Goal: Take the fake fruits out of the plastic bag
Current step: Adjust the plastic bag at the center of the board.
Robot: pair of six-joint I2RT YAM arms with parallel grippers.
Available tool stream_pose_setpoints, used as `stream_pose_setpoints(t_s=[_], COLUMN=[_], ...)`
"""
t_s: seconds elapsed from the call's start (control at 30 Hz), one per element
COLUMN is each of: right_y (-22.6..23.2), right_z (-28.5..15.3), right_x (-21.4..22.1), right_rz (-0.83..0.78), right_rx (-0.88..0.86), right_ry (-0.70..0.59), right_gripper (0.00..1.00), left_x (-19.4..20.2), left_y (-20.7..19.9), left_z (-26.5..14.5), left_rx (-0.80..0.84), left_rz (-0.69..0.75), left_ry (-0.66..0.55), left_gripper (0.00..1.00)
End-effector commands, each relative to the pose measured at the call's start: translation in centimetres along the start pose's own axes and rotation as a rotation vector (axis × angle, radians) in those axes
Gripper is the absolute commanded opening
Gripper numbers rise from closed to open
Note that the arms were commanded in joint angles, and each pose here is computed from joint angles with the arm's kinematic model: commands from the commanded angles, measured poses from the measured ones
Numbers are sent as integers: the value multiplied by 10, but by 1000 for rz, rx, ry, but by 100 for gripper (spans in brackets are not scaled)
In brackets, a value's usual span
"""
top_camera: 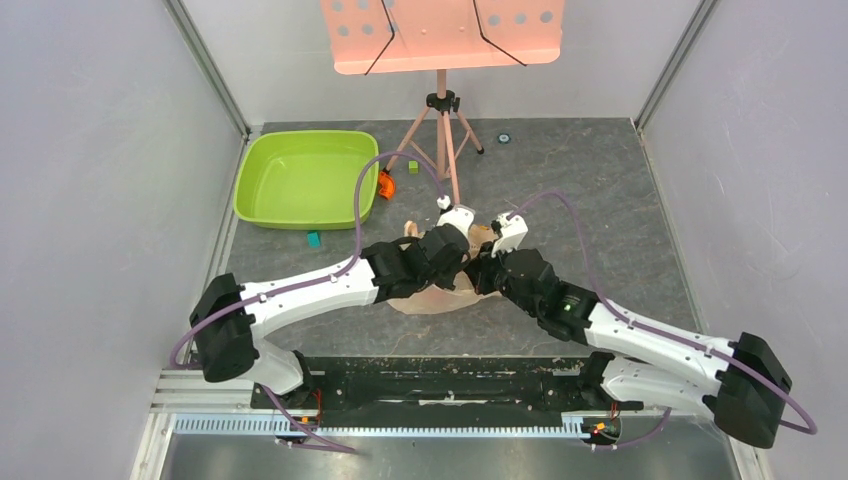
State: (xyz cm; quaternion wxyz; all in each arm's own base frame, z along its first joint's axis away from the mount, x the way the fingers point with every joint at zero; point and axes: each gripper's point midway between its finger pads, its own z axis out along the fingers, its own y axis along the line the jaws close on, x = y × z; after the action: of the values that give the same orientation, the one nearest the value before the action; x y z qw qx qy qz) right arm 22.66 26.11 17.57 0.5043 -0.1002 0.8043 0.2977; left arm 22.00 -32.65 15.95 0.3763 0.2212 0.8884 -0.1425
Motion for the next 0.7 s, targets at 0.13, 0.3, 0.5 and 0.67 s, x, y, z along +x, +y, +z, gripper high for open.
stream_pose_setpoints(t_s=[0.13,0.3,0.5,0.67], right_y=[-40,-56,-77,-96], right_z=[16,16,10,3], right_x=[13,19,26,35], right_rz=[-70,-67,-55,-69], right_rx=[158,190,237,308], right_ry=[27,41,48,67], right_gripper=[0,0,0,0], left_x=[5,25,46,48], left_y=[38,65,87,104], left_z=[21,32,37,33], left_rx=[-133,-186,-235,-279], left_rz=[-91,-125,-162,-181], left_ry=[-90,-56,-25,-33], left_gripper=[2,2,2,2])
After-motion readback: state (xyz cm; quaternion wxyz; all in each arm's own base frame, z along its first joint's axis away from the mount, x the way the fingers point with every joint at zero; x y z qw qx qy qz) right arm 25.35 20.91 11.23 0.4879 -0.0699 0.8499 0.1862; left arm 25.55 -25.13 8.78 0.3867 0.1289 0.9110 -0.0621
